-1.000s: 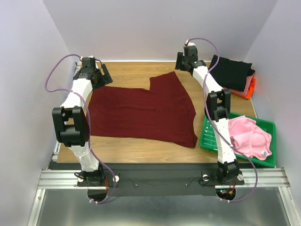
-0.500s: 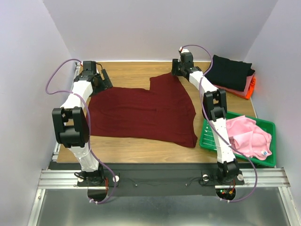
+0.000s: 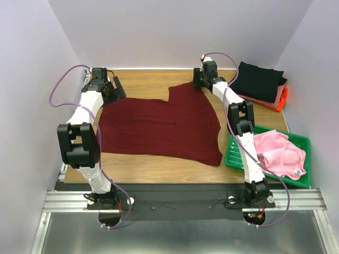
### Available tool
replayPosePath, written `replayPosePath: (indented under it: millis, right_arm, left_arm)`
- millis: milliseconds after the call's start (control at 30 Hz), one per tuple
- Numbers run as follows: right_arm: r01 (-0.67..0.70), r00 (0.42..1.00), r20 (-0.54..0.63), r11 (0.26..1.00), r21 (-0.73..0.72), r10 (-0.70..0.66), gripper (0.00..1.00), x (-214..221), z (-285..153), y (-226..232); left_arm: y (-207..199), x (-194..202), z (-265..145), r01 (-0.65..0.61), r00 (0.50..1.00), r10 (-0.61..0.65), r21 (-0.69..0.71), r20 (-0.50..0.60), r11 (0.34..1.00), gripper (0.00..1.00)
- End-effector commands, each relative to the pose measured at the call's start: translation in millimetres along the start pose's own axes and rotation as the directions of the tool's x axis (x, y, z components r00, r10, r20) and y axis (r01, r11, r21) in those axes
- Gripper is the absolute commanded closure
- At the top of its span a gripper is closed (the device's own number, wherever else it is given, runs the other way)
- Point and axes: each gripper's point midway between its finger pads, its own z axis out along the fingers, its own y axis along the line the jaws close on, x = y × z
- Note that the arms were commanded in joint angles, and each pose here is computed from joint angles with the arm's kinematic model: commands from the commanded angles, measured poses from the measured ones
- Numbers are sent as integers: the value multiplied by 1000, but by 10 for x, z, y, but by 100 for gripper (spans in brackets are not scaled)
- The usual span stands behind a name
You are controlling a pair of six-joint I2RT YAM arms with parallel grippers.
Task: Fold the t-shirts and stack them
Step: Fold the tshirt
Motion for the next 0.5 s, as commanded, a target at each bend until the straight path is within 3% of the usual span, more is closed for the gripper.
replayPosePath:
  millis: [0, 100, 467]
  right_arm:
    - [29, 1000, 1, 998, -62, -29, 41, 90, 81, 100]
    - [25, 1000, -8, 997, -76, -26, 43, 134, 96, 128]
    - [29, 998, -42, 991, -134, -35, 71, 267, 63, 298]
  left_arm:
    - [26, -64, -179, -10, 999, 10, -3, 37, 1000, 1]
    - [86, -76, -171, -12, 999, 14, -34, 49, 999, 1]
    - [82, -282, 209, -17, 997, 23, -74, 75, 997, 1]
